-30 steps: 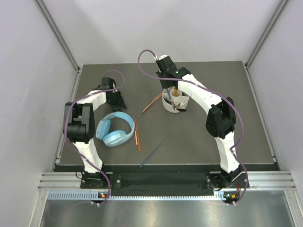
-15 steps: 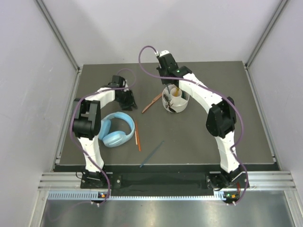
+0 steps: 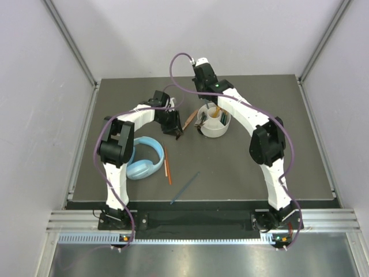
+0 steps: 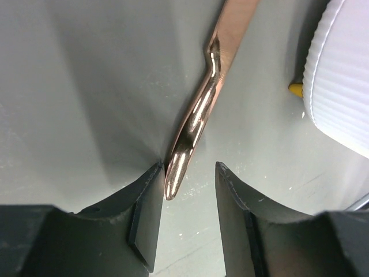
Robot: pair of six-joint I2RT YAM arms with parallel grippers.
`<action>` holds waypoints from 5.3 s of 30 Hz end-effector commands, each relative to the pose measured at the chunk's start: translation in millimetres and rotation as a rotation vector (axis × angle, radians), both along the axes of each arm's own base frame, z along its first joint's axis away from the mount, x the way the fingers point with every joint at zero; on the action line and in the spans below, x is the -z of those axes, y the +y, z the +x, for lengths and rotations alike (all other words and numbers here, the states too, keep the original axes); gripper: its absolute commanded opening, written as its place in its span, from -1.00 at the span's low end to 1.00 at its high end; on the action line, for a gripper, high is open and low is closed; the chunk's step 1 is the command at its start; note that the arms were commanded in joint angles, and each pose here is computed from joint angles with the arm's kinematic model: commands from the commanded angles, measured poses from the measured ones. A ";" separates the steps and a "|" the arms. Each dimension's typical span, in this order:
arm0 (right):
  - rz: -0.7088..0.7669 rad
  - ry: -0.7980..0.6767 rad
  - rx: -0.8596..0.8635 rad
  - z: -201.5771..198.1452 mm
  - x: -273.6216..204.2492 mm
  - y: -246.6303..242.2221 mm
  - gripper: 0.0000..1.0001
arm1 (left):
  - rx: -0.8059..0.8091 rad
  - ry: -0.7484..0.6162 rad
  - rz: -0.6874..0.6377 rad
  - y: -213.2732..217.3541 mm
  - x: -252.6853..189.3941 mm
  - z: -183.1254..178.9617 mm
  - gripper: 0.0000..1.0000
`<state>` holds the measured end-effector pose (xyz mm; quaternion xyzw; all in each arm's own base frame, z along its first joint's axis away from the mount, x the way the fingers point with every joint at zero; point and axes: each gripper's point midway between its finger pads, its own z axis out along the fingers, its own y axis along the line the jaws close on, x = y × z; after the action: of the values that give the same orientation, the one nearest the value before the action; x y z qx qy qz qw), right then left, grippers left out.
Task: Sort the eating utensils into containers
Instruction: Place the chopstick in the container, then pick up the chopstick from the center of the board.
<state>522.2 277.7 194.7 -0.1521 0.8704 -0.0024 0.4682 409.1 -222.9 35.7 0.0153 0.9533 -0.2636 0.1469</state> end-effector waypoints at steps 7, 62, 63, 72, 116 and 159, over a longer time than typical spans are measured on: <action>-0.026 -0.086 0.079 28.5 3.9 -22.3 -1.00 | 0.064 0.007 -0.022 -15.8 -2.7 -7.6 -0.08; 0.124 -0.036 0.106 -32.7 -31.0 -32.9 -0.53 | 0.045 -0.029 0.019 -15.6 -11.5 17.0 -0.09; 0.141 -0.043 0.090 -32.9 -39.4 -30.2 -0.53 | 0.037 -0.033 0.025 -14.8 -12.9 18.4 -0.09; 0.251 0.015 -0.069 -70.5 -86.7 -11.9 -0.44 | -0.130 -0.111 0.069 26.2 -43.4 46.4 -0.04; -0.010 0.770 -0.695 -308.6 110.6 133.2 -0.08 | -0.604 -0.065 0.198 168.7 -45.7 58.8 -0.06; -0.100 0.758 -0.514 -269.3 181.7 172.2 -0.09 | -0.589 -0.026 0.231 178.0 -24.5 23.5 -0.07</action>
<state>261.5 441.6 27.4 -0.3639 0.9158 0.1389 0.0985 424.4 -47.0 34.7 -0.2459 0.9467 -0.0889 0.1883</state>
